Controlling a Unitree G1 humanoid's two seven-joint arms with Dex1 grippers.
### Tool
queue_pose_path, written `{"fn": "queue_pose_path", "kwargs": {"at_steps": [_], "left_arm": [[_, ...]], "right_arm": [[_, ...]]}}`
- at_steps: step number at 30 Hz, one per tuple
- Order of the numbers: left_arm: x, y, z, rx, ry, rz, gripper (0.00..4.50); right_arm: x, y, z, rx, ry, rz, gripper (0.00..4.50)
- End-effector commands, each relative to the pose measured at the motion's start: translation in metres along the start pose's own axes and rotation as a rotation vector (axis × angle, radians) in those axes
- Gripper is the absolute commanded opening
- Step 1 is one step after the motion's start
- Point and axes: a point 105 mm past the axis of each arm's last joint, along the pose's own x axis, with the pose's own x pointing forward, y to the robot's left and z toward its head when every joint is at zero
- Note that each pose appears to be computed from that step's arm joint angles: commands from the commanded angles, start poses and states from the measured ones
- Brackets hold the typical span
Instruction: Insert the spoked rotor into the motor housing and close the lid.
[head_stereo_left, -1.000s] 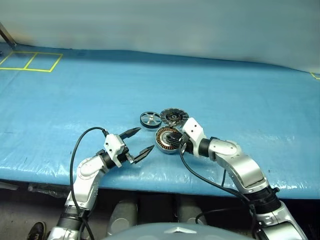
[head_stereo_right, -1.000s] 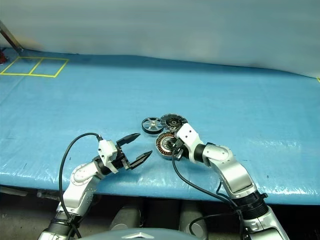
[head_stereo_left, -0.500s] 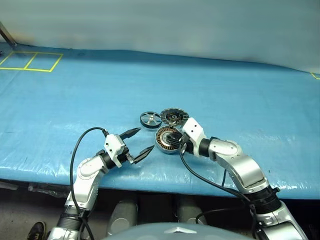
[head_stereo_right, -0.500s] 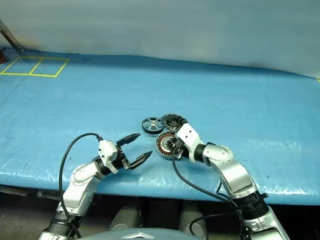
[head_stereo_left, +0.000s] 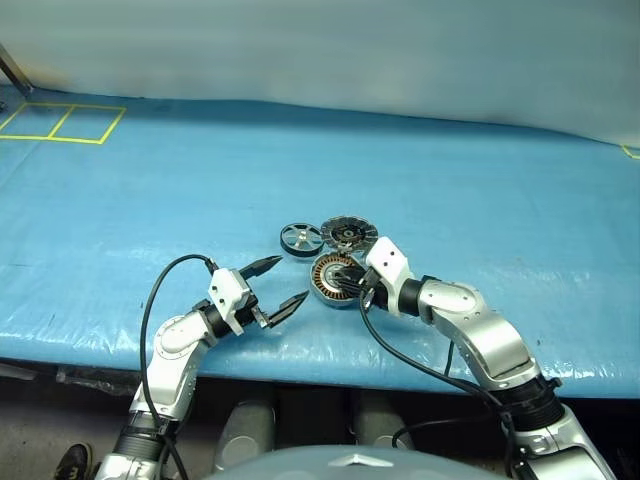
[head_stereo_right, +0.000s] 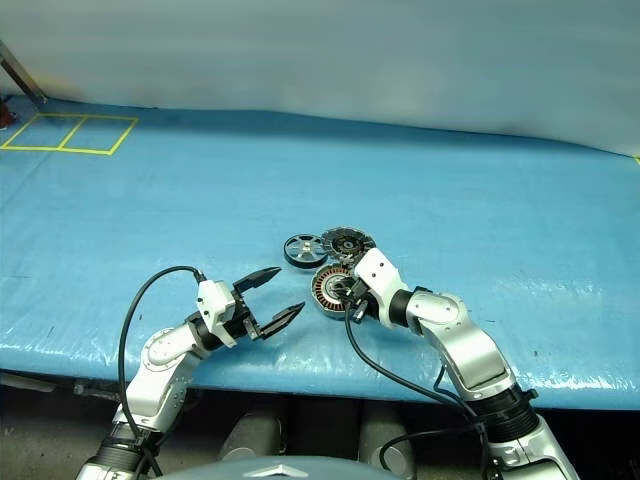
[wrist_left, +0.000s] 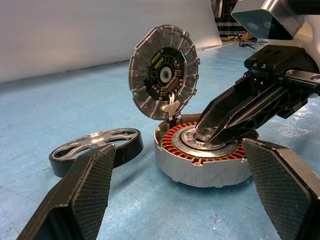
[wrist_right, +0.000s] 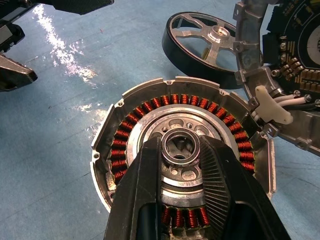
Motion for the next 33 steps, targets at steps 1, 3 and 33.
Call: {"fn": "queue_pose_path", "kwargs": {"at_steps": [1,3,33], "left_arm": [[0.0013,-0.0039,-0.0007,0.015,0.008,-0.016,4.44],[0.0012,-0.0045,-0.0009,0.012,0.007,-0.016,4.44],[0.0004,-0.003,-0.0023,0.015,0.011,-0.006,4.44]], "right_arm": [[-0.0039,-0.0048,0.0131,-0.013,-0.05,-0.021,0.74],[-0.0041,-0.0049,0.0141,-0.016,-0.052,-0.021,0.74],[-0.0005,-0.0036,0.0074,-0.007,-0.022,-0.018,0.74]]}}
